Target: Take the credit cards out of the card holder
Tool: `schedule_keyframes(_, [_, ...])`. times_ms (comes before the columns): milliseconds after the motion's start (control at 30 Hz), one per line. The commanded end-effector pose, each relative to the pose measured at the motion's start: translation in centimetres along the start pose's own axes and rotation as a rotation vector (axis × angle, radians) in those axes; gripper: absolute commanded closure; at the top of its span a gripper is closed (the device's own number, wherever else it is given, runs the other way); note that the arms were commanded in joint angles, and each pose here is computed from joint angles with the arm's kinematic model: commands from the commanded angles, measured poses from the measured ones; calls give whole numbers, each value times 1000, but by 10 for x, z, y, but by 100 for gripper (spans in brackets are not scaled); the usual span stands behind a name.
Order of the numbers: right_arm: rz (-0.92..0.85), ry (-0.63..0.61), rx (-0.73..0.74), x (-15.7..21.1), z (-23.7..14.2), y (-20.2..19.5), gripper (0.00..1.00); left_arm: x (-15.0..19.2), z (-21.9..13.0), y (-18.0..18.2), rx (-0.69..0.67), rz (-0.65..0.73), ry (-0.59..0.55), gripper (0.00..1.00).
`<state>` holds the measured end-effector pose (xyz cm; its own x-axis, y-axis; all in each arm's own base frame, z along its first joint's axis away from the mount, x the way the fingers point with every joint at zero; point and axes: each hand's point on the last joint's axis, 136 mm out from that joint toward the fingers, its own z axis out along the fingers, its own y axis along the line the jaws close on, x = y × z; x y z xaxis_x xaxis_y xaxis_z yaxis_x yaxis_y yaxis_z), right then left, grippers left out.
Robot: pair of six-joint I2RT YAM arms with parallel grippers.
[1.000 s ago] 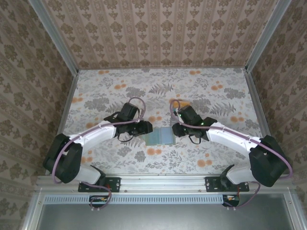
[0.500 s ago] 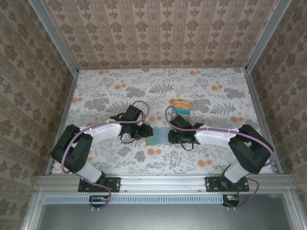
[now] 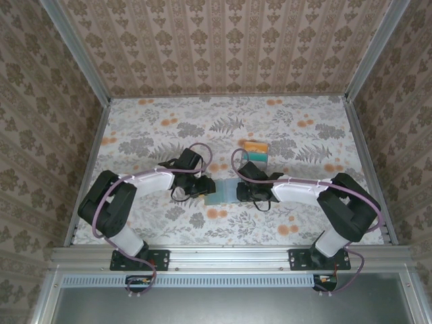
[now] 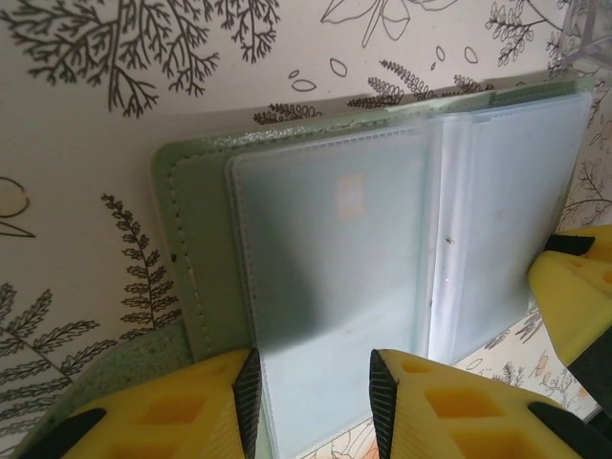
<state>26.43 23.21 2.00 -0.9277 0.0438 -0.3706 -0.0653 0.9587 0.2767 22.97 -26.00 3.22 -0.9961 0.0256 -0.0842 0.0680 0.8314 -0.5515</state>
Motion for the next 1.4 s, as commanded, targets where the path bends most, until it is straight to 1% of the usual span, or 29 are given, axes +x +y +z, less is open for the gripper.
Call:
schedule_keyframes(0, [15,19,29,5,8,-3,75,-2,1,-13,32,46,14,62])
schedule_keyframes(367, [11,32,30,5,10,0,75,-11,-3,-40,95,108,-3,62])
schedule_keyframes(533, [10,30,37,5,9,-1,74,-10,-6,-30,48,92,-10,62])
schedule_keyframes(600, [11,29,36,5,9,-1,74,-7,-8,-21,5,76,-9,62])
schedule_keyframes(833, [14,35,41,6,11,-1,74,5,-11,6,-82,26,9,62])
schedule_keyframes(1367, [16,39,43,7,12,-2,74,8,0,14,-112,18,56,62])
